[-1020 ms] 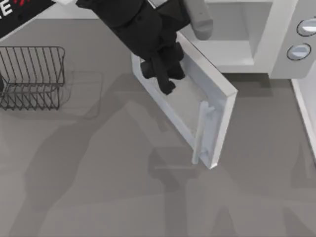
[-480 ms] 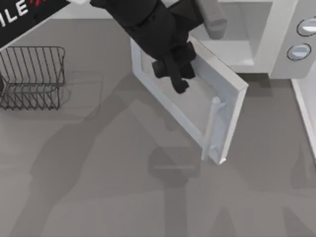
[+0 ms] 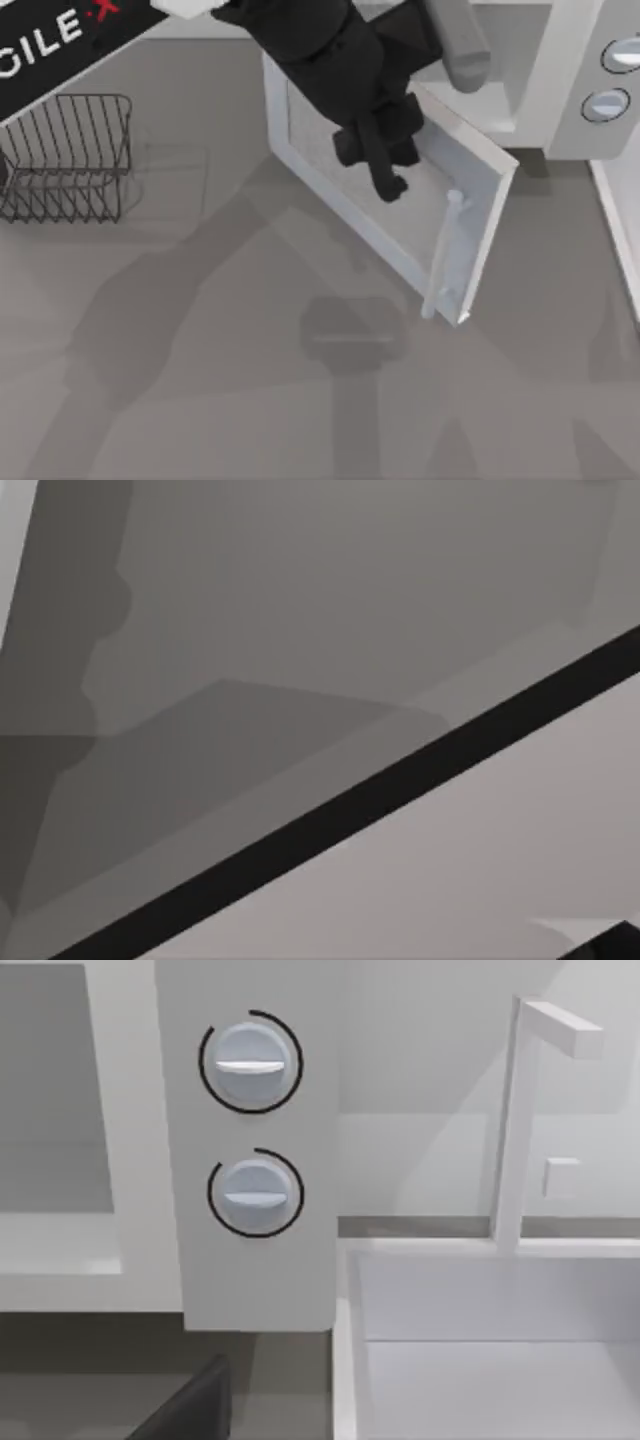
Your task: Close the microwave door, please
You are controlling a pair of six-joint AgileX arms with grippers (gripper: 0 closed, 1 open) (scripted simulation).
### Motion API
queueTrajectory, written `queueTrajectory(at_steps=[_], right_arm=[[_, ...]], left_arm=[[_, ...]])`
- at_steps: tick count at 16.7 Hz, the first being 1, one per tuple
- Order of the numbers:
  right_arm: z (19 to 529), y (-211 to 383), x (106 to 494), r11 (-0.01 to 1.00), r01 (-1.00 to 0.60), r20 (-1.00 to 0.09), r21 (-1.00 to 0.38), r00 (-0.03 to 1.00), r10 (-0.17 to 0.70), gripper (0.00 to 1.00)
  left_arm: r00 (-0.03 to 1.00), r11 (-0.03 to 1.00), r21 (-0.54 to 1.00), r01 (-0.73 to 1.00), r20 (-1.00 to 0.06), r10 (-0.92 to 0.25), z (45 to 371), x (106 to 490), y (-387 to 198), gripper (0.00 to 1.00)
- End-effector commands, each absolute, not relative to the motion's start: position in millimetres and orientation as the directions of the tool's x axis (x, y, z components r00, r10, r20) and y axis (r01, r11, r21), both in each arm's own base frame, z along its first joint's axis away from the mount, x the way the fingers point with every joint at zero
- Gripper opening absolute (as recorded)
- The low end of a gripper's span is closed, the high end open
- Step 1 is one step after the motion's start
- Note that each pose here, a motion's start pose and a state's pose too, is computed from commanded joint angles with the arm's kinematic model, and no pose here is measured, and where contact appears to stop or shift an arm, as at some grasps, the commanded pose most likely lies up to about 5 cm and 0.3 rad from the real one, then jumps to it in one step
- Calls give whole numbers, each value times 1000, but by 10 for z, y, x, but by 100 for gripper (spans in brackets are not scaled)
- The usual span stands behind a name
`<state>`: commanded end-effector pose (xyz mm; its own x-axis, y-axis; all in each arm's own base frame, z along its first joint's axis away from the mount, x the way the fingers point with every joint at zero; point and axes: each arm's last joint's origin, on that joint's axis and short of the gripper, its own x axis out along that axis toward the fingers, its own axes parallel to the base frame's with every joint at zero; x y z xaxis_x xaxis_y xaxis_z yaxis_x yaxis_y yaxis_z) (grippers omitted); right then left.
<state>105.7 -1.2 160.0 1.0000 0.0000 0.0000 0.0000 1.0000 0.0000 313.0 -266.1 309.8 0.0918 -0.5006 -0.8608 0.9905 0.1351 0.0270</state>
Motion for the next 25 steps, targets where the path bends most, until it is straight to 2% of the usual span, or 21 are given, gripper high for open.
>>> queueTrajectory(at_steps=[6, 11, 16, 22, 25], right_arm=[[1600, -12, 1057, 1000, 0, 0, 0, 1000, 0, 100], [1600, -12, 1057, 1000, 0, 0, 0, 1000, 0, 100], [1600, -12, 1057, 1000, 0, 0, 0, 1000, 0, 100], [1600, -12, 1057, 1000, 0, 0, 0, 1000, 0, 100], [1600, -12, 1057, 1000, 0, 0, 0, 1000, 0, 100]], left_arm=[[62, 117, 9, 993, -890, -452, 2967, 3034, -2838, 0], [86, 175, -2, 985, -863, -497, 3085, 3201, -2699, 0], [85, 173, -2, 985, -862, -499, 3092, 3193, -2701, 0], [-22, 156, -99, 983, -902, -432, 2791, 3134, -2887, 0], [-3, 163, -84, 983, -896, -443, 2836, 3156, -2926, 0]])
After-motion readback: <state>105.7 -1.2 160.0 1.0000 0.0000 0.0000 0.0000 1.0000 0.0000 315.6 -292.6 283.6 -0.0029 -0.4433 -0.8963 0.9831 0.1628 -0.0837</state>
